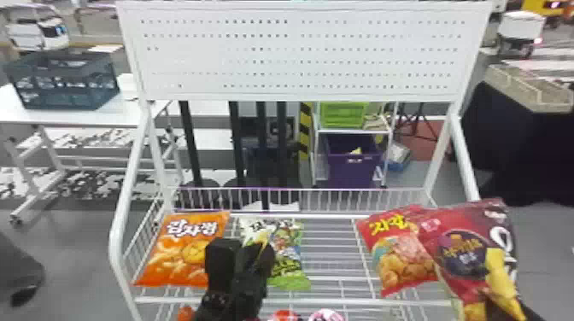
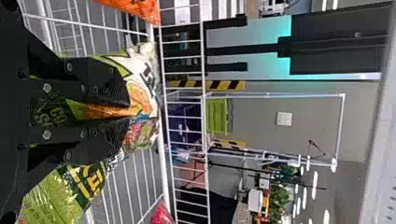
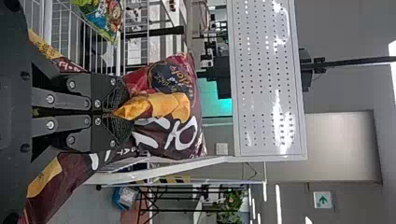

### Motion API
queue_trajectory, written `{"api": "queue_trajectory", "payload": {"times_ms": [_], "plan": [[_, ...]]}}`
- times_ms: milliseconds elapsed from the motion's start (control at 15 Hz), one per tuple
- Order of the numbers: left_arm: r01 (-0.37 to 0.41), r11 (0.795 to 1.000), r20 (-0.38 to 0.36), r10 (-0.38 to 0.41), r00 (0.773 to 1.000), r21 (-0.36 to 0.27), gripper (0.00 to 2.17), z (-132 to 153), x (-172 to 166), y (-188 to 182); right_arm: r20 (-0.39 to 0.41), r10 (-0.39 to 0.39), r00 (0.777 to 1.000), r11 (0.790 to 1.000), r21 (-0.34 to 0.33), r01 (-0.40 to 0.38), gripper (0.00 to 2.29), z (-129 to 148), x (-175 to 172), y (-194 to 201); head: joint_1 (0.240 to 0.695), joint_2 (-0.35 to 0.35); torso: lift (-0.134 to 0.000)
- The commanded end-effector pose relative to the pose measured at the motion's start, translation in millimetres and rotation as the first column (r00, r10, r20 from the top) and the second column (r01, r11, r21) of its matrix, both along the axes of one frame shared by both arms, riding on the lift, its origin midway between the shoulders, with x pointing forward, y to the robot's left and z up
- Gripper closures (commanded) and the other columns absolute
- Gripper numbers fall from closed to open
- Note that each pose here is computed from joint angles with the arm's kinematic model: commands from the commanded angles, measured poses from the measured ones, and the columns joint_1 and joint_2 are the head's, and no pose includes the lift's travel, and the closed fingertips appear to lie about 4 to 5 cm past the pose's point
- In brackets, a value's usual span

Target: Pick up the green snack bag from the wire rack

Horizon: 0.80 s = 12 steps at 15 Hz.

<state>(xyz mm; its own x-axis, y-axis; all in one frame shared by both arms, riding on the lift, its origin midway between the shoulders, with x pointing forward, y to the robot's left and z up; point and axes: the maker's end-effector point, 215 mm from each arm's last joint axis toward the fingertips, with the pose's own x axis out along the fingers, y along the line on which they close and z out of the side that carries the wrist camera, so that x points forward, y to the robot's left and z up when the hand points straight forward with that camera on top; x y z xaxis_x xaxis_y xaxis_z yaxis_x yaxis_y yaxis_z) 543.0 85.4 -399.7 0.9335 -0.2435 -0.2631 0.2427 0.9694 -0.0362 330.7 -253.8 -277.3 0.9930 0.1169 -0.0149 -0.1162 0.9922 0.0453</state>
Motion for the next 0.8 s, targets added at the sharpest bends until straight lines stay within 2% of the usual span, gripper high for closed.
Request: {"api": "queue_trajectory", "payload": {"times_ms": [0, 267, 467, 733], "plan": [[0.018, 1.000, 0.047, -0.017, 0.999, -0.022, 2.14, 29.2, -14.8, -6.9, -0.001, 0.001, 1.000, 1.000, 0.001, -0.001, 2.19, -1.1, 0.8, 0.1, 0.499, 0.000, 0.000], [0.021, 0.999, 0.095, -0.016, 0.995, -0.046, 2.14, 65.5, -59.3, 6.4, -0.001, 0.006, 1.000, 1.000, 0.004, -0.006, 2.19, -2.5, 2.2, 2.1, 0.499, 0.000, 0.000], [-0.023, 0.998, 0.139, 0.030, 0.990, -0.057, 2.14, 91.8, -102.3, 45.7, -0.005, 0.009, 1.000, 1.000, 0.006, -0.009, 2.19, -6.9, 4.0, 2.9, 0.499, 0.000, 0.000], [-0.097, 0.991, 0.245, 0.117, 0.962, -0.093, 2.14, 126.3, -150.1, 100.4, -0.005, 0.011, 1.000, 1.000, 0.008, -0.011, 2.19, -9.5, 7.4, 2.9, 0.499, 0.000, 0.000]]}}
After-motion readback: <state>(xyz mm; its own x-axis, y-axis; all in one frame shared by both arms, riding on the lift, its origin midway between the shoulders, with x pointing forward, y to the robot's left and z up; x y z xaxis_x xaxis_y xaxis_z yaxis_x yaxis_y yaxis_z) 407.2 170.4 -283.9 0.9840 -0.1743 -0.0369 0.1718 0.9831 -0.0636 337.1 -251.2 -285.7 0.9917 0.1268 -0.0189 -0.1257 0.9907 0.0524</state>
